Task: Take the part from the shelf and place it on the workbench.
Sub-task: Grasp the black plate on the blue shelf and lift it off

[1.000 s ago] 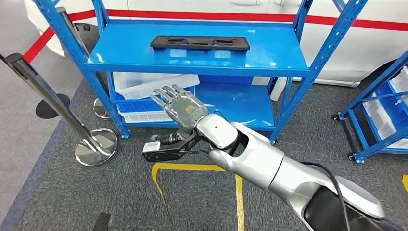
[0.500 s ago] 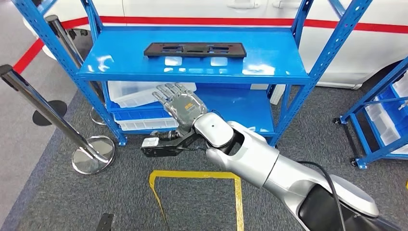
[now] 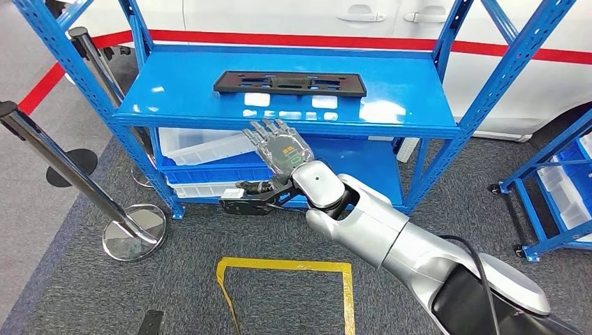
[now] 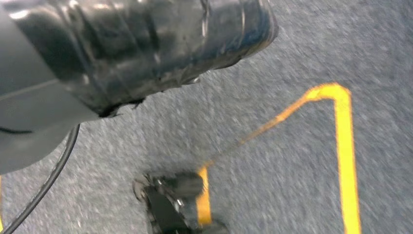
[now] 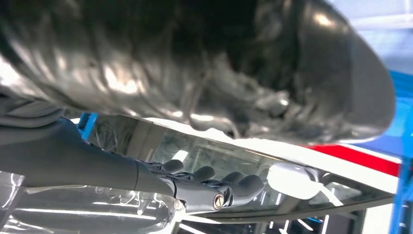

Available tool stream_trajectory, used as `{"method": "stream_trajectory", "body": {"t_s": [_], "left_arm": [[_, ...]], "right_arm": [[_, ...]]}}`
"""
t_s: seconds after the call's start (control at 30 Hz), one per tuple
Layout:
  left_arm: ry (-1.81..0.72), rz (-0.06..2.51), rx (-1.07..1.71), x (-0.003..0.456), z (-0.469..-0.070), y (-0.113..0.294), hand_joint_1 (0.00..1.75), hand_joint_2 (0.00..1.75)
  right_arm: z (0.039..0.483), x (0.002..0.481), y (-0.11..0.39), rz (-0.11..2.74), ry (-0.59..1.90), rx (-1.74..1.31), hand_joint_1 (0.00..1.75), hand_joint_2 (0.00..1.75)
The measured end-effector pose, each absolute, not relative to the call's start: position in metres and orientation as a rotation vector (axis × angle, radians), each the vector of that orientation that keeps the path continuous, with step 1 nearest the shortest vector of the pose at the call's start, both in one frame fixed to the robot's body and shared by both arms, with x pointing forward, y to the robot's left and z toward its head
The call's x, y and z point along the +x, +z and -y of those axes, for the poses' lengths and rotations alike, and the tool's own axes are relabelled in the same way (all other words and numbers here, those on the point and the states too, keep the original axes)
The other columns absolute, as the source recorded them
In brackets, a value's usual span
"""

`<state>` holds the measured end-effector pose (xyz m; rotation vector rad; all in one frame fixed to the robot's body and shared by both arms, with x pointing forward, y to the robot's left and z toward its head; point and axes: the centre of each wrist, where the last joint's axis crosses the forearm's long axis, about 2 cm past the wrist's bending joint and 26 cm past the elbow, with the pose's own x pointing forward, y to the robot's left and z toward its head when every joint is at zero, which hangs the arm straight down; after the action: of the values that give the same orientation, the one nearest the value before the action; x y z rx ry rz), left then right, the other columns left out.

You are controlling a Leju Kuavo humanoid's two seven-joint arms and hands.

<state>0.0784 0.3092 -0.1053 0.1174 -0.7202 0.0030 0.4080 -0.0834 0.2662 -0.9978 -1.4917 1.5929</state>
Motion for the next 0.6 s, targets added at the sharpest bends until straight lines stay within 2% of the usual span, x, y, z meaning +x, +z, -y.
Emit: {"method": "stream_trajectory", "body": {"t_s": [0.6], "left_arm": [[-0.005, 0.714, 0.123, 0.0791, -0.3108, -0.1051, 0.00, 0.00]], "right_arm": [[0.0857, 0.4137, 0.2564, 1.428, 1.587, -0.995, 0.00, 0.00]]}}
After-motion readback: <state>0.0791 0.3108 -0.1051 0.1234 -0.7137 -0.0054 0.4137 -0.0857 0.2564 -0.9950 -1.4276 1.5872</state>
